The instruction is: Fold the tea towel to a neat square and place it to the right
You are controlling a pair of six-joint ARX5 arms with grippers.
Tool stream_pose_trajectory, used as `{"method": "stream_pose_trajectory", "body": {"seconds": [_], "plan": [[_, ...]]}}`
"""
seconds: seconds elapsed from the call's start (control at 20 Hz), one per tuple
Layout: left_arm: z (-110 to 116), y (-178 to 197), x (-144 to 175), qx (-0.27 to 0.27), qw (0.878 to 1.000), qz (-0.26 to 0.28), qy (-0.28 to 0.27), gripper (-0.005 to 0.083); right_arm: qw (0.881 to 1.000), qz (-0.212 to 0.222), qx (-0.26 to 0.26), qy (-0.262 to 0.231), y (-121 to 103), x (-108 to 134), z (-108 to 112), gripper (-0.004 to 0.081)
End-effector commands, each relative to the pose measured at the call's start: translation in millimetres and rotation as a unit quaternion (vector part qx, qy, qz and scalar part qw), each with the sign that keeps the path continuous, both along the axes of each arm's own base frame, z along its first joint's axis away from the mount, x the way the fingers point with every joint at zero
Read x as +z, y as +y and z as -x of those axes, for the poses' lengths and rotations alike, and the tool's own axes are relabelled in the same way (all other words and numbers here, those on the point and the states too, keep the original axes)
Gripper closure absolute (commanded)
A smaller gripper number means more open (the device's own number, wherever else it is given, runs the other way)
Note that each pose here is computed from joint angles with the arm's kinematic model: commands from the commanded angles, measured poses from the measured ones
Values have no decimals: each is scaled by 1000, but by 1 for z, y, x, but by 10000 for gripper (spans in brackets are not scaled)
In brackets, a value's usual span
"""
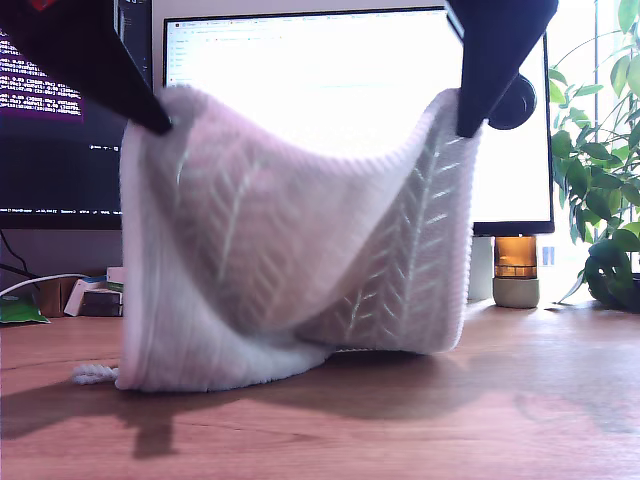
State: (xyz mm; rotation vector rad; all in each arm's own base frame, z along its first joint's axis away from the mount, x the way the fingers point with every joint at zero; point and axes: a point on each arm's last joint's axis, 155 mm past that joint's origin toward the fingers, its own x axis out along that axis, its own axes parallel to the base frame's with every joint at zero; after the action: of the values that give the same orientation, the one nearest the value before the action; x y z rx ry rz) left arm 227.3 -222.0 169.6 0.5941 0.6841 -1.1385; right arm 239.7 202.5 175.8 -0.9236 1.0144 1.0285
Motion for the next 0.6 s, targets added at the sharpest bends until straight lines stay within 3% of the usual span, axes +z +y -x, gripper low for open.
{"method": "stream_pose_trajectory", "body": {"seconds": [0.0, 0.15, 0.55], "plan": [[11, -2, -11, -7, 1000, -11, 26, 797, 999, 12, -7, 39, 0, -14, 13, 781], [23, -2, -24, -18, 999, -32, 40, 797, 996, 31, -12, 78, -2, -36, 23, 781], [50, 10, -75, -30, 993, -88, 71, 797, 992, 48, -1, 118, -7, -74, 42, 782]]}}
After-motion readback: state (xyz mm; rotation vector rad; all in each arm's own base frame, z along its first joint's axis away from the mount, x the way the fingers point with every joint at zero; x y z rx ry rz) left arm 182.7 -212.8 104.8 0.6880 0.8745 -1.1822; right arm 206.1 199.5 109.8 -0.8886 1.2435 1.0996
